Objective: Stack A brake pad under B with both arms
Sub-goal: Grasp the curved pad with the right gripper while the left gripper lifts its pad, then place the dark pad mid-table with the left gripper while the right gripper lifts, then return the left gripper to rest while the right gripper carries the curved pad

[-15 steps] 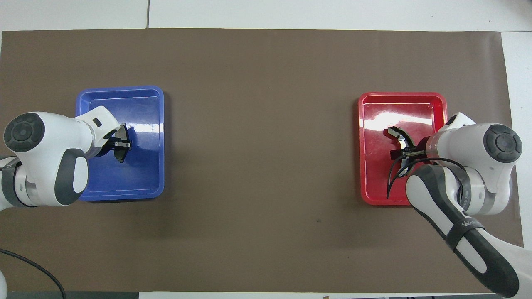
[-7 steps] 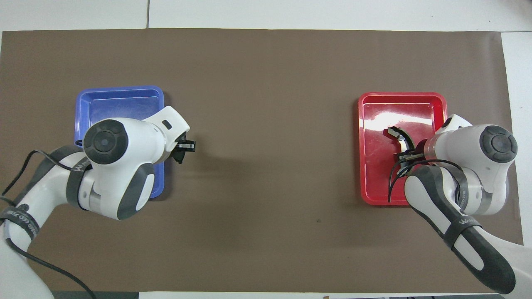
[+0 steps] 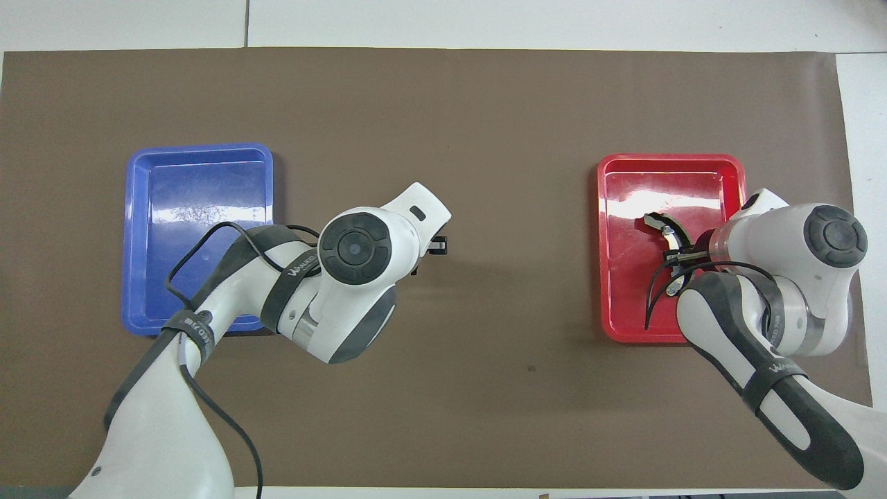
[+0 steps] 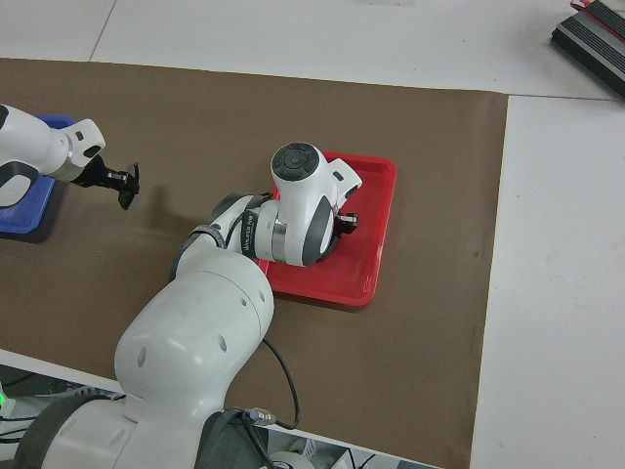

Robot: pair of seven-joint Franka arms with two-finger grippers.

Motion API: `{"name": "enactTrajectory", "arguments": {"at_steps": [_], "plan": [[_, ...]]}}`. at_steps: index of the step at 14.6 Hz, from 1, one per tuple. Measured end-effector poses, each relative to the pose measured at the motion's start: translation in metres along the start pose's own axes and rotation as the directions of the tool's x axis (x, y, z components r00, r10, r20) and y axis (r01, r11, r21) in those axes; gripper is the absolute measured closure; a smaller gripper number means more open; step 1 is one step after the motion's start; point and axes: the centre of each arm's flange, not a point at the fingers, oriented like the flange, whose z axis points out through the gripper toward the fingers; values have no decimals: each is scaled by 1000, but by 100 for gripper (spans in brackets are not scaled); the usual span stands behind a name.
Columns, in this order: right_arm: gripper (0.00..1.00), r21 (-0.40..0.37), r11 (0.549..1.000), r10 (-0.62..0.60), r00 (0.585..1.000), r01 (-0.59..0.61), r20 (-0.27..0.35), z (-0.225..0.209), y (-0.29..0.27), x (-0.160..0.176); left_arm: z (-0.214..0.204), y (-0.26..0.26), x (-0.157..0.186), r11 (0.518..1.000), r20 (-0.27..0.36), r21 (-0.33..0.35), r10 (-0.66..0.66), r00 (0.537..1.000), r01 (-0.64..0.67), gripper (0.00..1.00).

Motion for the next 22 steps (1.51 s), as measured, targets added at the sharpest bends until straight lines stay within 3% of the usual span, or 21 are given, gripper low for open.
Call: {"name": "enactTrajectory", "arguments": {"at_steps": [7,8,11,13,16,19,22], "plan": [[56,15,1000,16,998,-17,67,-90,2,28,54,45,-14,998,-9,-25,61,998,-61,60],[56,16,1000,15,997,-16,72,-103,2,31,54,45,-14,998,-9,-25,61,998,-61,53],[56,17,1000,14,997,-15,73,-125,2,37,52,45,-10,998,-16,-27,57,998,-58,19],[56,17,1000,9,998,-10,67,-130,0,40,45,41,-5,998,-26,-28,49,998,-49,2],[56,14,1000,15,997,-16,70,-130,-38,43,2,1,16,1000,-10,5,17,1000,-17,2],[56,8,1000,14,997,-15,73,-128,-114,41,-65,-81,35,998,58,68,0,998,-3,2],[56,6,999,34,998,-35,51,-121,-186,35,-116,-162,49,996,75,89,-10,997,3,2]]}}
